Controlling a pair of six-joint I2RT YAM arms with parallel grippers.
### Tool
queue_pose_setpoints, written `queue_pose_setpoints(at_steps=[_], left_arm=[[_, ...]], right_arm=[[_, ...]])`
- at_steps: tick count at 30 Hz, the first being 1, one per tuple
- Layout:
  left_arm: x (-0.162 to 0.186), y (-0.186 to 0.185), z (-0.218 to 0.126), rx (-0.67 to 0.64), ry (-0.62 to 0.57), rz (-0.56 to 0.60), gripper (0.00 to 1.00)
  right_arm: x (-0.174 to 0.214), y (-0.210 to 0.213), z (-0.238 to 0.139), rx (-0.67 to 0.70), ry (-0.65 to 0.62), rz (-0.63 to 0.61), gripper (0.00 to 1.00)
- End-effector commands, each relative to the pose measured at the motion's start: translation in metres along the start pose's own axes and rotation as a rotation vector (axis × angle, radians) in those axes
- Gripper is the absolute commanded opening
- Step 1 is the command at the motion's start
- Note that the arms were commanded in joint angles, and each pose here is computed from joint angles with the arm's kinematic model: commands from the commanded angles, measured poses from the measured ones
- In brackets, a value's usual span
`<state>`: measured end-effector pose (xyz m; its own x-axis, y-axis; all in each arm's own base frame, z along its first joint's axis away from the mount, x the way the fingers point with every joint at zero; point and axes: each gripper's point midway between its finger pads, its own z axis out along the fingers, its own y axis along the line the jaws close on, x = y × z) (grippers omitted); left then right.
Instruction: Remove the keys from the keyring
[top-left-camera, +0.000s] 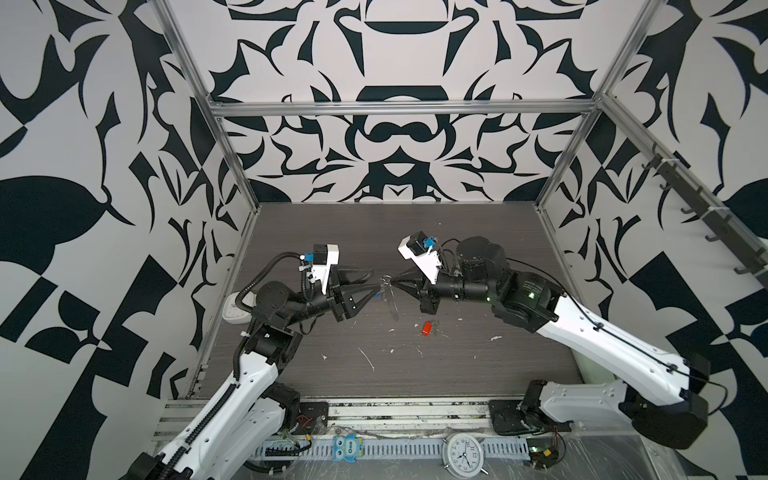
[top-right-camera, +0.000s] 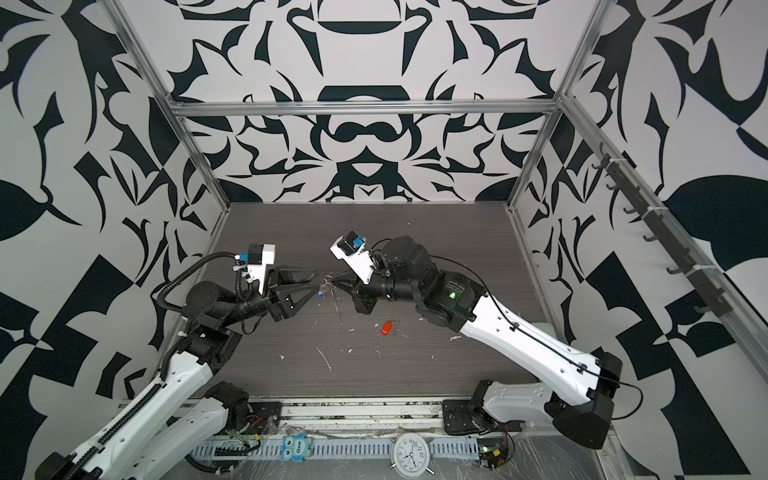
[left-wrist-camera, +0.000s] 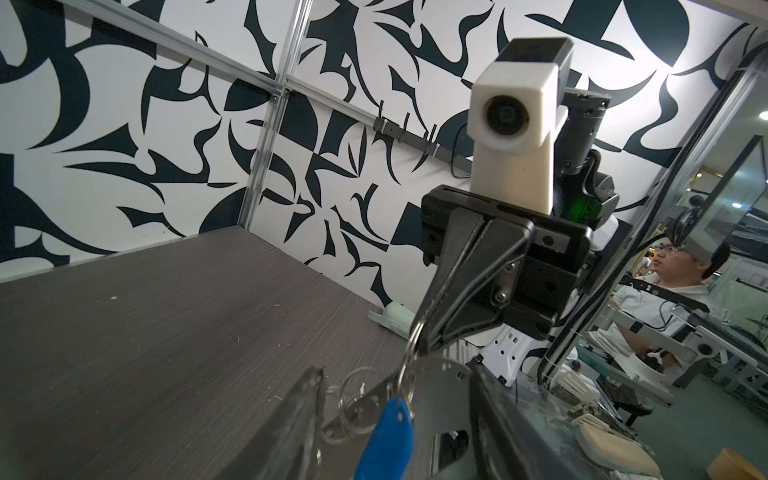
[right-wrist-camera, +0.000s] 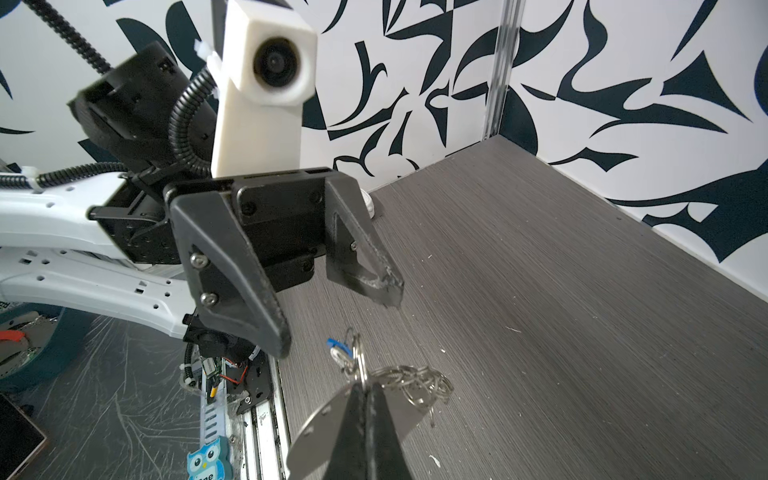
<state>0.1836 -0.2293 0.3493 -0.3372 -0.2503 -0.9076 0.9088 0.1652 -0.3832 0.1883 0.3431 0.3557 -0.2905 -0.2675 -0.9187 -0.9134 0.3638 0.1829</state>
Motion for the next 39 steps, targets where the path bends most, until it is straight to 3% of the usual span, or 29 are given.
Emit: queue_pose_setpoints(at_steps=[1, 22, 32, 36, 39], left_arm=[[-0.011, -0.015, 0.002, 0.055, -0.02, 0.034, 0.53], [-0.01, -0.017, 0.006, 0.063, -0.023, 0.028, 0.21], [-0.014, -0.015, 0.006, 0.045, -0.038, 0.033, 0.16], [-0.014, -0.015, 0.006, 0.044, -0.036, 0.031, 0.28], [-0.014, -0.015, 0.006, 0.046, -0.035, 0.031, 0.2]], right_arm=[[-0.027, 0.004, -0.005, -0.009, -0.095, -0.014, 0.0], [-0.03, 0.003, -0.001, -0.009, -0.112, 0.001, 0.0], [-0.025, 0.006, 0.005, -0.04, -0.099, 0.02, 0.0], [-0.023, 0.008, 0.006, -0.045, -0.097, 0.023, 0.0], [-0.024, 0.008, 0.006, -0.044, -0.1, 0.022, 0.0]])
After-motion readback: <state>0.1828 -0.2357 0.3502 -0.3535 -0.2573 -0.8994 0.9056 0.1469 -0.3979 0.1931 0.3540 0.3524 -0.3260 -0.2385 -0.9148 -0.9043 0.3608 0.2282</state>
